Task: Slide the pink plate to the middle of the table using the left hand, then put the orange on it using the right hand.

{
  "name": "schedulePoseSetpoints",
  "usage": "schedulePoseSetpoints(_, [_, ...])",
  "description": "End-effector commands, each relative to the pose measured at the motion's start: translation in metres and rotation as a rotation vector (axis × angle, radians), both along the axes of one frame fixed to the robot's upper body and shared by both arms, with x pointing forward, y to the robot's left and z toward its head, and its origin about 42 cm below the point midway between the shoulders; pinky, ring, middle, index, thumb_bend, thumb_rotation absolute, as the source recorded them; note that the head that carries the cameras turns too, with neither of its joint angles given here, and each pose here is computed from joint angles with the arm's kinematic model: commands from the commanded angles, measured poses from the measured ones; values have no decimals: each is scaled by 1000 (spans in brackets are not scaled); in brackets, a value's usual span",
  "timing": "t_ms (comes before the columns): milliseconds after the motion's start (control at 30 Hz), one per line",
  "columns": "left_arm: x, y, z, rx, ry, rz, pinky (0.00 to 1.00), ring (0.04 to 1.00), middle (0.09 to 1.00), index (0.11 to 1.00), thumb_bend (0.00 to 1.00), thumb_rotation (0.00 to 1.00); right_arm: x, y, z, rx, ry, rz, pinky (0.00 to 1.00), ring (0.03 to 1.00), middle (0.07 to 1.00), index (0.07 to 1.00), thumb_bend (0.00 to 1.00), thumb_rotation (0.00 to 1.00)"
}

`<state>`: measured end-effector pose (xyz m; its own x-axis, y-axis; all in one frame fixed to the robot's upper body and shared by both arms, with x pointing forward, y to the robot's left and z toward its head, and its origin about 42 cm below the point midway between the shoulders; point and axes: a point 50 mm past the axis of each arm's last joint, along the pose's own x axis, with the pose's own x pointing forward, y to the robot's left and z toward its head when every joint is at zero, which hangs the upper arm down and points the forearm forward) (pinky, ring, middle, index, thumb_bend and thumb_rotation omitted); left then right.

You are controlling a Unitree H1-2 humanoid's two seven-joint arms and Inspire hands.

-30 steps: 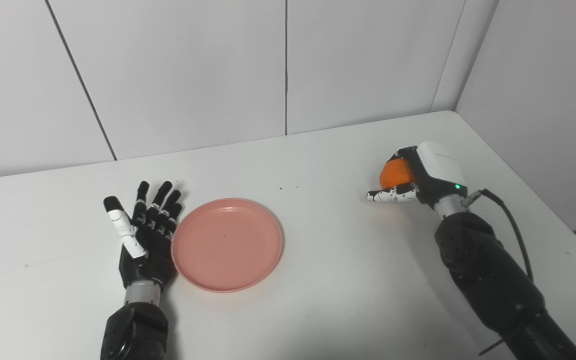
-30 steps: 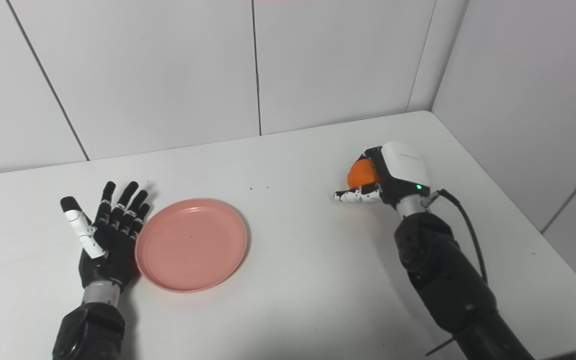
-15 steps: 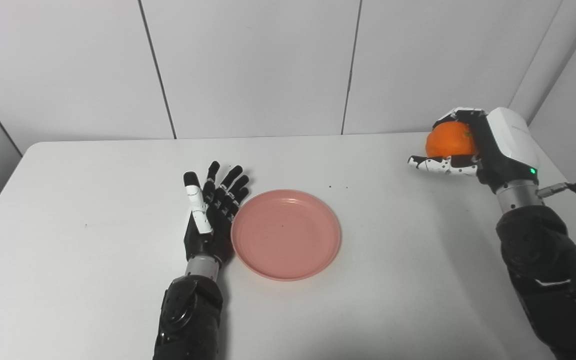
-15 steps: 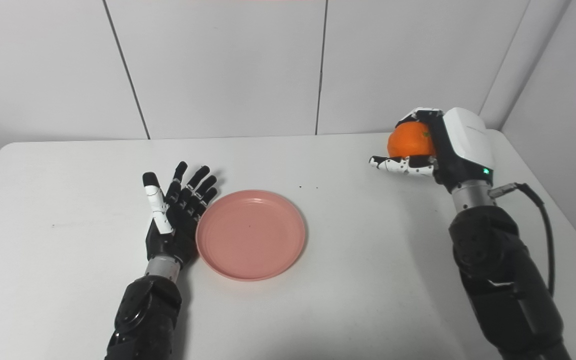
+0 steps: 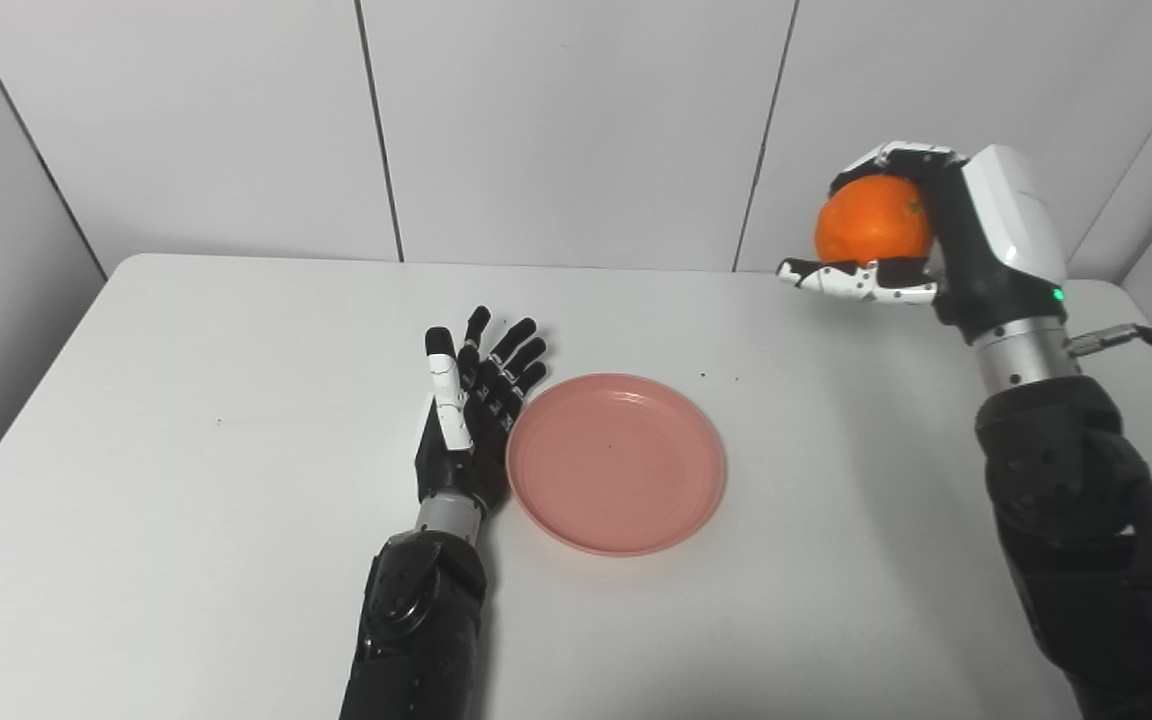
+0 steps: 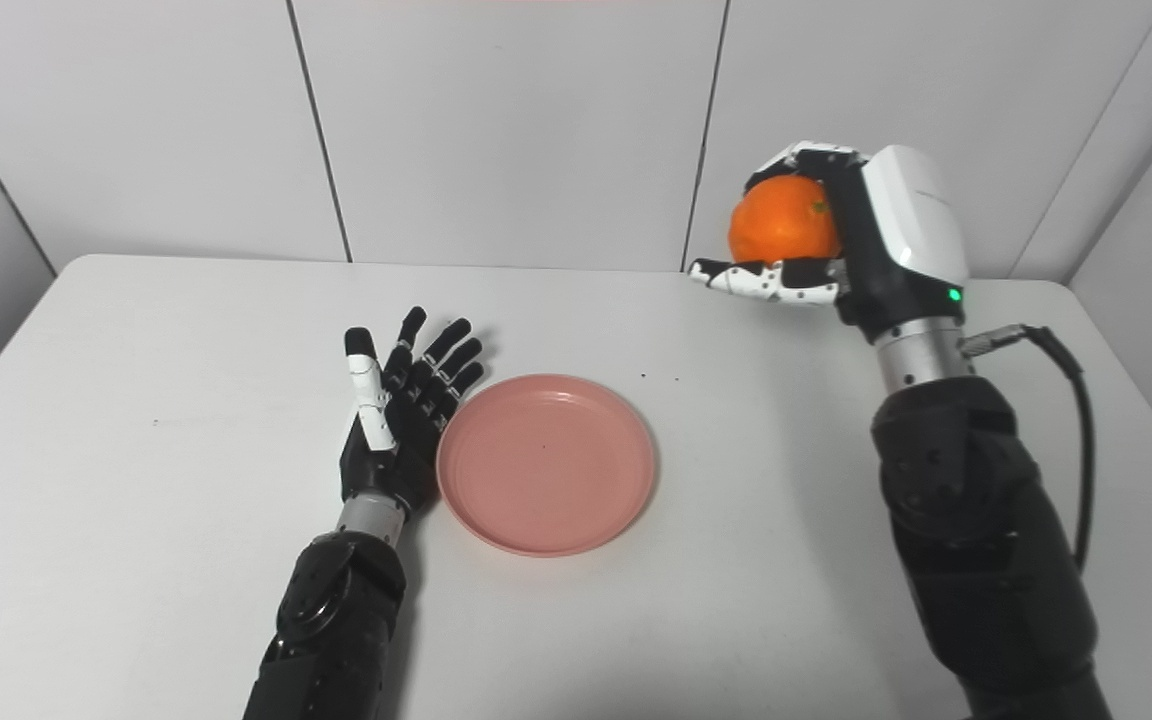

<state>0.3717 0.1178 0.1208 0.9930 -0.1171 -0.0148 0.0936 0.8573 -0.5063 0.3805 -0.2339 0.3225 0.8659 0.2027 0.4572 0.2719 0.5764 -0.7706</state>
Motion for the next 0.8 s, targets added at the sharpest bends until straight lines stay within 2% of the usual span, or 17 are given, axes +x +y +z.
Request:
schedulePoseSetpoints(0, [-27,-21,-47,-49,243,5,882,851,839,970,966,987,0,19,25,-34,-123,70,158,206,283,328,637,256])
schedulePoseSetpoints(100, [-26,-17,-46,-40,238,7,887,855,843,974,963,992,0,45,21,-52,-119,122,149,196,275,314,646,219])
schedulePoseSetpoints(233, [-26,-13,-46,-37,237,9,850,852,846,974,960,987,-2,68,14,-47,-99,185,159,210,289,327,642,230])
schedulePoseSetpoints(367, [-27,-13,-46,-39,238,7,842,852,846,974,954,987,-4,77,8,-49,-84,200,156,208,286,315,642,230])
schedulePoseSetpoints(533, [-28,-13,-46,-35,236,-2,847,852,855,981,949,991,-9,89,-7,-83,-57,221,189,243,318,347,645,294])
schedulePoseSetpoints(633, [-28,-11,-47,-23,240,1,836,847,850,976,946,992,-16,96,-23,-109,-13,249,199,248,325,345,652,285])
schedulePoseSetpoints(767, [-29,-12,-48,-24,243,-2,839,850,849,972,944,988,-19,101,-39,-155,-12,286,166,225,310,323,645,252])
